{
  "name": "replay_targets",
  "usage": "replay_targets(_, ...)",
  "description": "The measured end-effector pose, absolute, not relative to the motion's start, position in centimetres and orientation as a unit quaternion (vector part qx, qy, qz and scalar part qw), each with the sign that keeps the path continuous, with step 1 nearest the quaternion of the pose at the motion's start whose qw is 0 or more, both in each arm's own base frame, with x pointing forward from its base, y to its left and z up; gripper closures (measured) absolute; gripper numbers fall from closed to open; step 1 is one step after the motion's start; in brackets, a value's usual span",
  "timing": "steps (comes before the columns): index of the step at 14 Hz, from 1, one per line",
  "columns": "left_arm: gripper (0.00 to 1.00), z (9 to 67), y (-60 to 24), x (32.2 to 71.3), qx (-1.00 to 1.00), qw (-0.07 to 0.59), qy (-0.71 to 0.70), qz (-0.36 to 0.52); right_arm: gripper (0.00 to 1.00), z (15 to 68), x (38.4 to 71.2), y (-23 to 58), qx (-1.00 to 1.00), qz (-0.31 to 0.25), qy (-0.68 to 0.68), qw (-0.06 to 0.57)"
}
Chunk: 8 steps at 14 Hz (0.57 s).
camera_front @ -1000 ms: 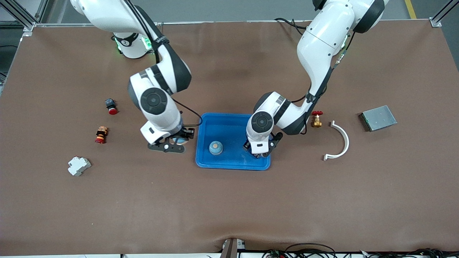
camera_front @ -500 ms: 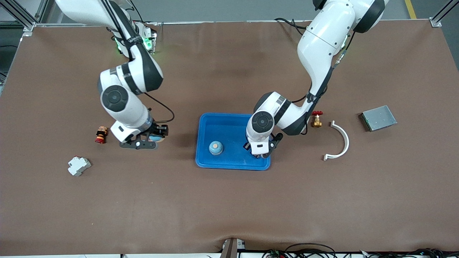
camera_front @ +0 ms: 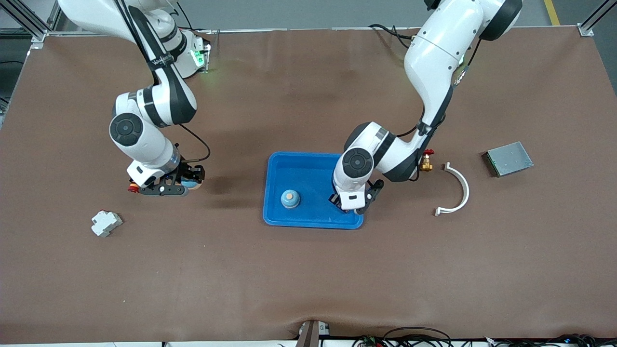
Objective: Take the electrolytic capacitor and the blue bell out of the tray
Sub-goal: 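Carry the bell off the tray while the left gripper carries the capacitor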
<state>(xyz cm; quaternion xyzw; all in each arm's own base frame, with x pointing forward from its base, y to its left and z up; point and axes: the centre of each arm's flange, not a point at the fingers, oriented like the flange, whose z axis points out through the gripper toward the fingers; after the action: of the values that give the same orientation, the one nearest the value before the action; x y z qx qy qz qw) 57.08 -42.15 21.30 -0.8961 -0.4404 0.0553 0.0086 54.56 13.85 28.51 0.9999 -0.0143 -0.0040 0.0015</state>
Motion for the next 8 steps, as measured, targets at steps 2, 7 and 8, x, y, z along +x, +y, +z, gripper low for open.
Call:
replay_targets(2,0.65,23.5,-41.4,57.5,-0.899,0.016,-0.434,0.057,0.36,27.7,54.2,13.1,1.0,-0.001,-0.02,0.0)
replay_targets(7,0.65,31.4,-36.7,58.9,-0.923,0.037,-0.377,0.068,0.36,26.5,53.5,12.4,1.0,0.01,-0.027,-0.003)
replay_targets(8,0.65,32.8,-35.2,59.3,-0.927,0.043,-0.366,0.073,0.36,26.2,53.5,12.3,1.0,0.011,-0.028,-0.004)
